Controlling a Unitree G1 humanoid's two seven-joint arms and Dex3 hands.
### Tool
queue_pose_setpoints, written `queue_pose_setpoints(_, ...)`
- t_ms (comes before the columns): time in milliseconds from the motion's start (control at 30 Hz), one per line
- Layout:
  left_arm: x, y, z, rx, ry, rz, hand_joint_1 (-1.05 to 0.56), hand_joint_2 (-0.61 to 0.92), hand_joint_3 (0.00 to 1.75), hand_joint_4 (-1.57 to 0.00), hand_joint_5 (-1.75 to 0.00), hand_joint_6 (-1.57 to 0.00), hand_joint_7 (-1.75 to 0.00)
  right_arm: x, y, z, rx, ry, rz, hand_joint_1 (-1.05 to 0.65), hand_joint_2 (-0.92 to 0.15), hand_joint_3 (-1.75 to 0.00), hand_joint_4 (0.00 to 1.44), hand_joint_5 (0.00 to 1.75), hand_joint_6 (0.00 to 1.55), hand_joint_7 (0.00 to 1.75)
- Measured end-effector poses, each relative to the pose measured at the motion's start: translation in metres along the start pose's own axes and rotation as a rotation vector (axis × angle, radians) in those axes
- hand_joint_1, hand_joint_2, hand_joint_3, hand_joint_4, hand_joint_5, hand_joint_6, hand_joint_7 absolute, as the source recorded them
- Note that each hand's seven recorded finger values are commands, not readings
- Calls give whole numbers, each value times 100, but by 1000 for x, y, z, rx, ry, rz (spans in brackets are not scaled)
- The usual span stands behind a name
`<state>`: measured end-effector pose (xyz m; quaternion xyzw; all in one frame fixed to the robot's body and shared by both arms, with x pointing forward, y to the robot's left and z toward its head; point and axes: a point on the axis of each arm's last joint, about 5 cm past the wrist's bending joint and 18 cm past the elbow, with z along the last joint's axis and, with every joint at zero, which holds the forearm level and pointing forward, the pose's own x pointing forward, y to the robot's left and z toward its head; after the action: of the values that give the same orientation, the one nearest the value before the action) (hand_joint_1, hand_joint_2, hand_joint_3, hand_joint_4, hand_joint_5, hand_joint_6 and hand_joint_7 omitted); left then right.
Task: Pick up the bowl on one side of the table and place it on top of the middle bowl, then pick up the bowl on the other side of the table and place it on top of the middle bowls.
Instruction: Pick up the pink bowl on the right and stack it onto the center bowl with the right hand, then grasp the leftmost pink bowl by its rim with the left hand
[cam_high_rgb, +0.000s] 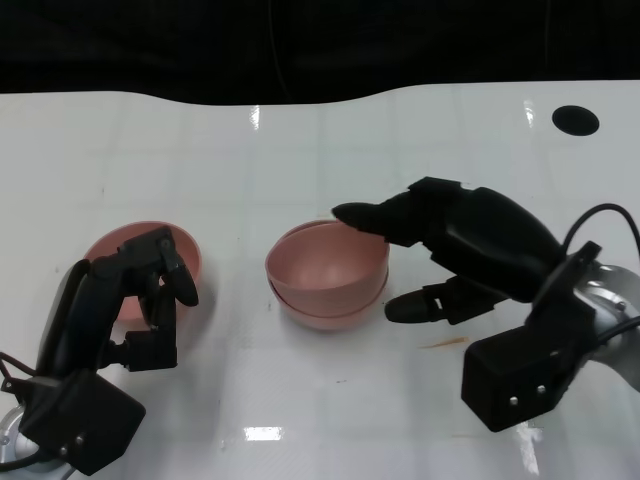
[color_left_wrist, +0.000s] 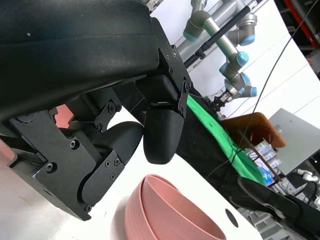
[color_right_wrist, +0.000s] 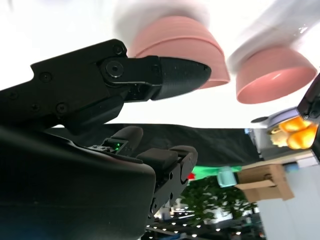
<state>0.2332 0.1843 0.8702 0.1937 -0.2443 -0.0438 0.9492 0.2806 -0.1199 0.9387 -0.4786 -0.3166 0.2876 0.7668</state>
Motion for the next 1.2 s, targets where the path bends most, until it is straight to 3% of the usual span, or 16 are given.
queue_pose_setpoints(267,0,0,0,1,0,2,-14,32,174,-106,-175,-77,-175,-24,-8,-7,55,57,-38,-105,-92,-20,10,14,6,0)
queue_pose_setpoints(433,0,1,0,0,-13,2,-14,35,170,-107,-175,-79,-175,-41,-12,-10,120,89,-42,-102,-92,-13,13,13,6,0)
queue_pose_setpoints(533,0,1,0,0,-16,3,-15,36,169,-107,-175,-79,-175,-52,-12,-12,177,105,-59,-91,-92,-5,21,11,10,1)
queue_pose_setpoints(600,0,1,0,0,-17,2,-13,33,173,-108,-175,-79,-175,-59,-12,-13,194,104,-82,-72,-92,-3,41,19,21,4)
queue_pose_setpoints(667,0,2,-1,0,-18,1,-13,32,174,-108,-175,-79,-175,-65,-12,-14,213,94,-125,-67,-92,-2,47,21,25,5)
queue_pose_setpoints(700,0,2,-1,1,-17,0,-13,32,175,-108,-175,-79,-175,-68,-11,-14,224,95,-145,-61,-92,-2,56,24,36,7)
queue_pose_setpoints(900,0,2,-1,2,-18,1,-13,32,173,-108,-175,-78,-175,-84,-4,-17,297,101,-263,-38,-92,-9,82,35,66,11)
queue_pose_setpoints(967,0,2,-1,3,-18,1,-13,32,172,-108,-175,-78,-175,-87,-4,-18,309,98,-286,-36,-92,-11,85,36,69,10)
queue_pose_setpoints(1067,0,2,-1,3,-18,0,-12,33,172,-107,-175,-78,-175,-92,-2,-21,332,83,-324,-29,-83,-36,97,50,94,7)
queue_pose_setpoints(1200,1,3,-1,5,-16,2,-11,32,174,-107,-175,-78,-175,-100,2,-24,336,88,-340,-19,-91,-32,93,91,117,6)
